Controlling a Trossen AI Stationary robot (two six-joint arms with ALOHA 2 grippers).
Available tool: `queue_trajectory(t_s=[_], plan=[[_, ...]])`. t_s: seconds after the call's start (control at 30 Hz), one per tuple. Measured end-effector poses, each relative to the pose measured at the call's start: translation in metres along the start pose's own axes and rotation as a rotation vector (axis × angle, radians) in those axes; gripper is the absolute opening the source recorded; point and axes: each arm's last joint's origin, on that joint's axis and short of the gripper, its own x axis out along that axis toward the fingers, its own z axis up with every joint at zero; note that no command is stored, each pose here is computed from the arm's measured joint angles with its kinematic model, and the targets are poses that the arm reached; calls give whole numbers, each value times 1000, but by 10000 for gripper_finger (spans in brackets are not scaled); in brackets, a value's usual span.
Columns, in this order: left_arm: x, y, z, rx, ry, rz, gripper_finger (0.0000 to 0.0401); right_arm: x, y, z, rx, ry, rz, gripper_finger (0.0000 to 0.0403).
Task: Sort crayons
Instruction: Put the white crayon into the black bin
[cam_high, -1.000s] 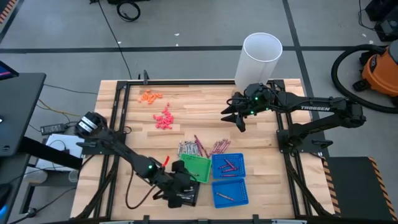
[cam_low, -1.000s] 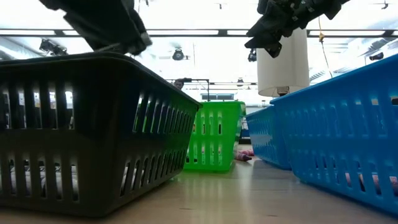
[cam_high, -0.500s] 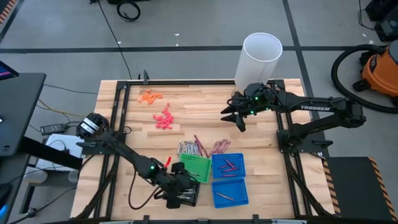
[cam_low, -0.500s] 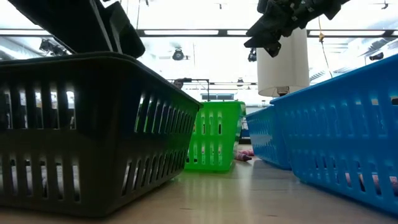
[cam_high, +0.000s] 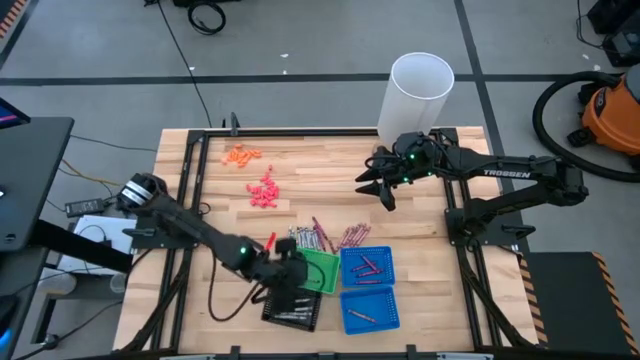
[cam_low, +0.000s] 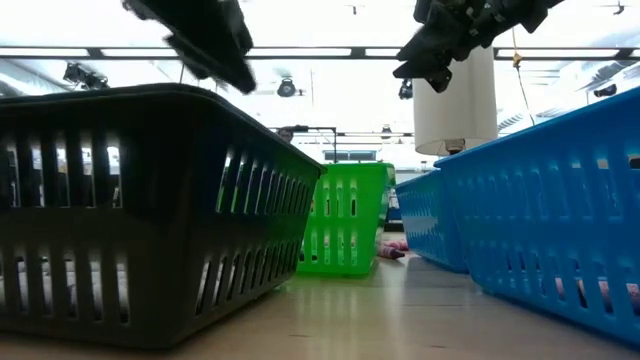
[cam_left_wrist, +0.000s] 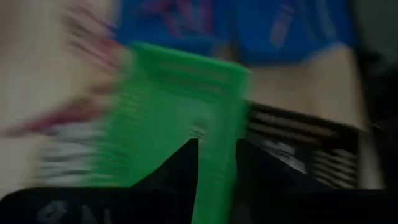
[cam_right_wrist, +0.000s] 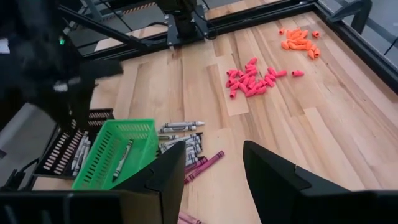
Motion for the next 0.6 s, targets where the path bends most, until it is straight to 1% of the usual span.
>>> queue_trajectory(t_s=[0.07, 0.17, 0.3, 0.4, 0.5, 0.6], plan=[[-4, 14, 4, -33, -14, 87, 117, 1, -2, -1, 5, 6, -7, 169], [2, 38, 4, -160, 16, 169, 116, 0, -4, -1, 7, 9, -14, 169], [10, 66, 5, -370, 35, 223, 116, 0, -6, -1, -14, 4, -60, 169], [18, 86, -5, -531, 81, 259, 116, -1, -8, 0, -15, 3, -66, 169], [25, 104, -13, -678, 124, 267, 116, -1, -9, 0, -12, 2, -71, 169], [30, 122, -21, -855, 134, 324, 116, -1, -9, 0, -11, 2, -72, 169]])
